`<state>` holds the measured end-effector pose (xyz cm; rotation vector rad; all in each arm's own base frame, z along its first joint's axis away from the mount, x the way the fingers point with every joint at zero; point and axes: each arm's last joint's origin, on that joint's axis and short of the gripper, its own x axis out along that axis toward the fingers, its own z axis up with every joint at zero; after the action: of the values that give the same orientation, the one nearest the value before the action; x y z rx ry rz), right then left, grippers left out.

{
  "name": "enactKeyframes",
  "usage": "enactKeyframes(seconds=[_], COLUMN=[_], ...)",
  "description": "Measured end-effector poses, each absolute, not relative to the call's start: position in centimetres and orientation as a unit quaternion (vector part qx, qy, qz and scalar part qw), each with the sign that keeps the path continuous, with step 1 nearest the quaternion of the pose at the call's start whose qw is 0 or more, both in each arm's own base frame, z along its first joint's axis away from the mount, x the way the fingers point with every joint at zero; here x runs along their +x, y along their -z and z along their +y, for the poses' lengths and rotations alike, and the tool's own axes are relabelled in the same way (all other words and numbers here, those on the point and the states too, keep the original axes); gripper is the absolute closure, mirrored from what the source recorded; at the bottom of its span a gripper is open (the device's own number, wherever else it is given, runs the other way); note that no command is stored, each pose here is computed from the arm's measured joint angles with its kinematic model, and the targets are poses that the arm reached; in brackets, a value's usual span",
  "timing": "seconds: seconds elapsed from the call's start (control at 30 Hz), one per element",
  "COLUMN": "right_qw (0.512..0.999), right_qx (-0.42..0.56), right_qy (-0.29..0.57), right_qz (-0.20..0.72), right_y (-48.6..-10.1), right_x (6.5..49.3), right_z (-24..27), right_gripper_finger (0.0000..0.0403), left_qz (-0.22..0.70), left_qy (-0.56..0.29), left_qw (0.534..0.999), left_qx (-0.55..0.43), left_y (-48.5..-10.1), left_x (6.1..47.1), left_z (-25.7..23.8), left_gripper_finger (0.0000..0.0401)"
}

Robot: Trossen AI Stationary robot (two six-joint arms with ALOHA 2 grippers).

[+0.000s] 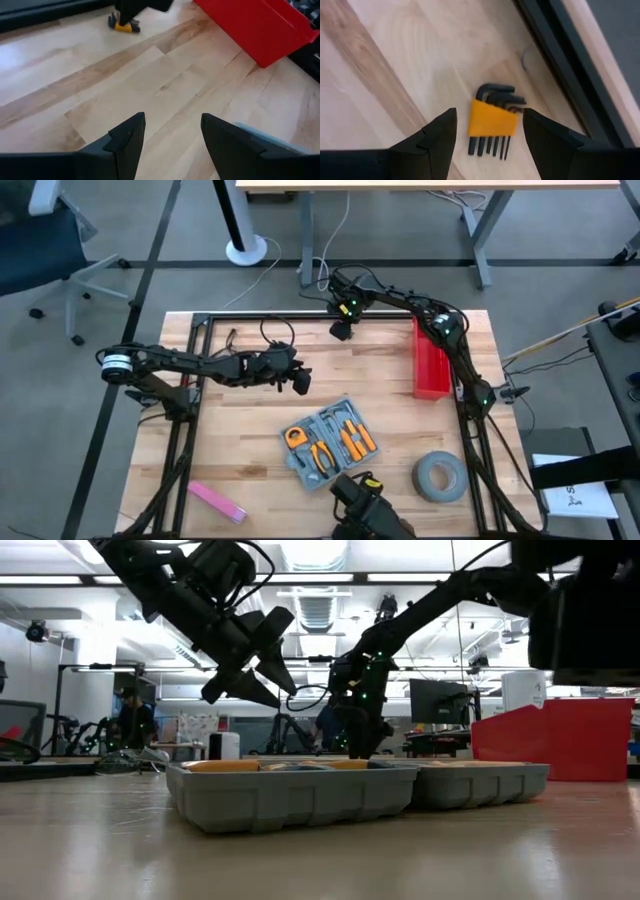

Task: Prefit tool cases
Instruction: Put the yellow hex key set into the gray pre-fit tool case

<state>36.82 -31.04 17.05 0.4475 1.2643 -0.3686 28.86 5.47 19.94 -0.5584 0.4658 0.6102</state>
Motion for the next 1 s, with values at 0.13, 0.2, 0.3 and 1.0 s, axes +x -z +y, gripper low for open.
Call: enactKeyframes(seconds=[0.13, 0.2, 0.3, 1.0], right_qw=[0.772, 0.768, 0.757, 0.723], right_qx=[0.196, 0.191, 0.202, 0.217], right_qy=[0.173, 0.175, 0.167, 0.016], right_qz=[0.579, 0.586, 0.599, 0.655], right_y=[-17.1, -17.0, -16.2, -17.0], right_x=[36.9, 36.9, 36.7, 38.1], right_z=[-31.2, -31.2, -31.0, -24.7], right_gripper_finger=[0.0201, 0.0203, 0.0203, 0.0203], left_qz=[0.235, 0.235, 0.237, 0.242], left_qy=[-0.285, -0.285, -0.280, -0.268], left_qw=[0.888, 0.888, 0.887, 0.886], left_qx=[-0.273, -0.275, -0.280, -0.290], left_y=[-19.8, -19.8, -19.8, -20.3], left_x=[28.8, 28.8, 28.8, 28.4], left_z=[5.4, 5.4, 5.3, 5.1], left_gripper_finger=[0.0197, 0.0197, 0.0197, 0.0197])
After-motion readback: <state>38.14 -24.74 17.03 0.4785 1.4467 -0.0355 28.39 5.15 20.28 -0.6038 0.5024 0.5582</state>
